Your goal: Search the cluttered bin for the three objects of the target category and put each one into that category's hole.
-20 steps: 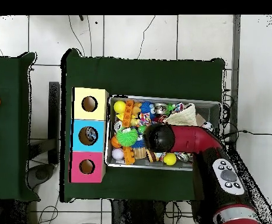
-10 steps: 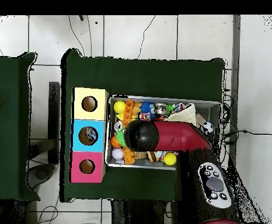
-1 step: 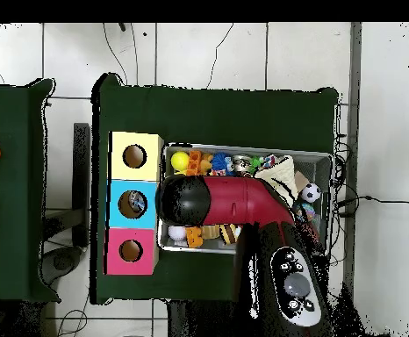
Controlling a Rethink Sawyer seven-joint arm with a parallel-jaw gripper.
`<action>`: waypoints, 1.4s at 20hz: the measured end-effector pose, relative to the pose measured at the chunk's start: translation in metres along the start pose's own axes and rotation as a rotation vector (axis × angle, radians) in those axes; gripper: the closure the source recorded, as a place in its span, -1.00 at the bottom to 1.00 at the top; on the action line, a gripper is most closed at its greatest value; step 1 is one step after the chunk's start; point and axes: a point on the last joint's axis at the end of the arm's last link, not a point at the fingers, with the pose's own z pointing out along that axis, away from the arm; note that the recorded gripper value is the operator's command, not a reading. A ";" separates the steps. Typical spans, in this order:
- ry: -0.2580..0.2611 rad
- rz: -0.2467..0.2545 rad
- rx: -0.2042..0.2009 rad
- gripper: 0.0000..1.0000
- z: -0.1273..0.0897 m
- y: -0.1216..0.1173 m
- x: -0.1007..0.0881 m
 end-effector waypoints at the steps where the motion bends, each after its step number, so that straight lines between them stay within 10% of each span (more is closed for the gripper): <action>1: -0.003 -0.001 -0.001 1.00 -0.003 0.003 -0.003; 28: -0.058 -0.010 -0.090 1.00 -0.019 0.104 -0.074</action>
